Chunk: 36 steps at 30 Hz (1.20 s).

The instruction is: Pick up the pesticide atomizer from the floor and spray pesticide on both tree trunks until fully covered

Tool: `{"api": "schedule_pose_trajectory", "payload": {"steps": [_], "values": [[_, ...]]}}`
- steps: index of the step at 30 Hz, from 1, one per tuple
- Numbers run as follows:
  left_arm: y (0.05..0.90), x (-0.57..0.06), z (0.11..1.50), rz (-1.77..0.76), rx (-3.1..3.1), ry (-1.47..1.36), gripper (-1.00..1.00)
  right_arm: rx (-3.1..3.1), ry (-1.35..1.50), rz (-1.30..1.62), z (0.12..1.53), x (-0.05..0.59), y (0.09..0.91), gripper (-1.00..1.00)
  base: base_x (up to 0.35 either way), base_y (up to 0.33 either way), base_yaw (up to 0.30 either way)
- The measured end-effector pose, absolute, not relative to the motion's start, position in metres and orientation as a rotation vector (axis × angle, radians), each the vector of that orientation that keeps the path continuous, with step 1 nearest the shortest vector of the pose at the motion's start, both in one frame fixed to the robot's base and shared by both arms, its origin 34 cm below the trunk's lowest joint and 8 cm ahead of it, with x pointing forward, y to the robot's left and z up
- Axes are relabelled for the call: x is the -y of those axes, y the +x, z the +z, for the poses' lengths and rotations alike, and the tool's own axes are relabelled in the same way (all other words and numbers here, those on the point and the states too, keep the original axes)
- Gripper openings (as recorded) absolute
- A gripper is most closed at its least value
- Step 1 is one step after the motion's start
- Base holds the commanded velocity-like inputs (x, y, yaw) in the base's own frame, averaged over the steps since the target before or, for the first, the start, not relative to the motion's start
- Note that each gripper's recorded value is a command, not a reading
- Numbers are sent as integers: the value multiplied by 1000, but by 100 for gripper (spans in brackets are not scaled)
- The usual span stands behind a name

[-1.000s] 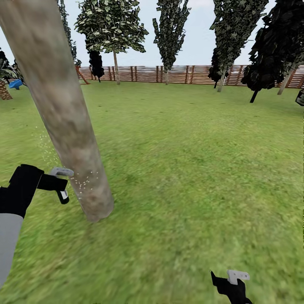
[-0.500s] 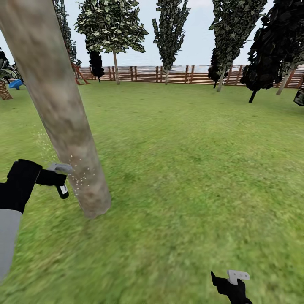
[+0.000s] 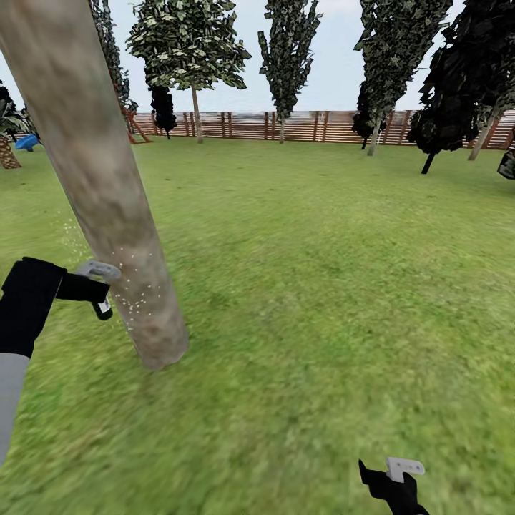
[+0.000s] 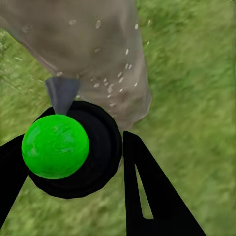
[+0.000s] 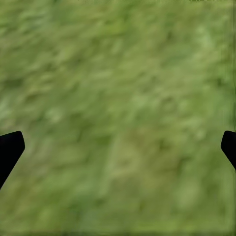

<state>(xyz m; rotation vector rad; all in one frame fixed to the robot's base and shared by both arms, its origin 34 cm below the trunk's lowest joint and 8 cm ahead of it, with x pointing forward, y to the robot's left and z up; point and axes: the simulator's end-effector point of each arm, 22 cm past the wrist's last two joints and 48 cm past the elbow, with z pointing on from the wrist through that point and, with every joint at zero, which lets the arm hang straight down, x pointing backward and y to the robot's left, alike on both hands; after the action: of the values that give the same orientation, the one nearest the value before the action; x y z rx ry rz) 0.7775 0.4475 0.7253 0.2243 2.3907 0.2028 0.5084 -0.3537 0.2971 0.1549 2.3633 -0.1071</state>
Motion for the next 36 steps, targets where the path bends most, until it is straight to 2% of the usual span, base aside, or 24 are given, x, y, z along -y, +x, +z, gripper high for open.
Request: {"api": "schedule_pose_trajectory", "payload": {"steps": [7, 16, 26, 31, 36], "values": [[777, -461, 741, 209, -2353, 180, -100, -2363, 155, -107, 297, 354, 509, 100, -168, 0, 0], [786, -434, 739, 161, -2348, 203, -100, -2363, 155, -107, 297, 354, 509, 100, -2, 0, 0], [760, -512, 726, 347, -2429, 130, -100, -2363, 155, -107, 297, 354, 508, 100, 0, 0, 0], [762, -503, 726, 329, -2420, 147, -100, -2363, 155, -107, 297, 354, 508, 100, 105, 71, 0], [773, -463, 716, 257, -2416, 180, -100, -2363, 155, -107, 297, 354, 508, 100, 269, 206, 0]]}}
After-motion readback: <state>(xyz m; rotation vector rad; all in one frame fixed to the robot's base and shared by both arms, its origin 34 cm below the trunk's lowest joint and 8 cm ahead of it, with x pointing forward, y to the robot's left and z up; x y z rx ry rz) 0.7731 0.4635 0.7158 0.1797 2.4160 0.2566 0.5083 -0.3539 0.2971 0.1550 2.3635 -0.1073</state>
